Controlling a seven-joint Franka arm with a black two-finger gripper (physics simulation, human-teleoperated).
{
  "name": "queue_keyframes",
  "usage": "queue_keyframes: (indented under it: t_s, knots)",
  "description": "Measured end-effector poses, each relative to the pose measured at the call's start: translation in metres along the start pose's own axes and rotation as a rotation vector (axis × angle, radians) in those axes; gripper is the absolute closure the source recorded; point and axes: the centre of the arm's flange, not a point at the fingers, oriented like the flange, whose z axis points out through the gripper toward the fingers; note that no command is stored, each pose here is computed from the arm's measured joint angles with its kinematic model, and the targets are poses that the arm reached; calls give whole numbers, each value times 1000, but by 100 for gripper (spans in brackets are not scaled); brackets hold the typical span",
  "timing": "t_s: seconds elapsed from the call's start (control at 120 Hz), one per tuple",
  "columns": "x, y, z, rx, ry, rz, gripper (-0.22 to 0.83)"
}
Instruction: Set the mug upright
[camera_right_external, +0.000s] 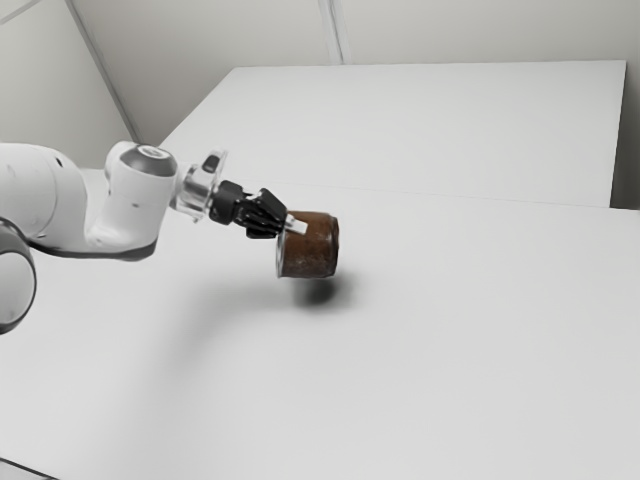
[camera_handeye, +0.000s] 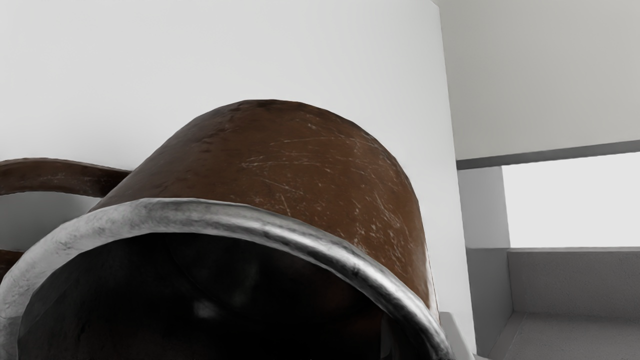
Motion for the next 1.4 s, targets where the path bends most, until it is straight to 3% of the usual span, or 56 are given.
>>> queue_keyframes:
  t_s: [0.267,0.692,1.4]
  knots:
    - [-1,-11,-19,324,-107,-69,77]
    - [-7,30,-11,692,-199,-180,77]
    - [-33,24,13,982,-141,-512,77]
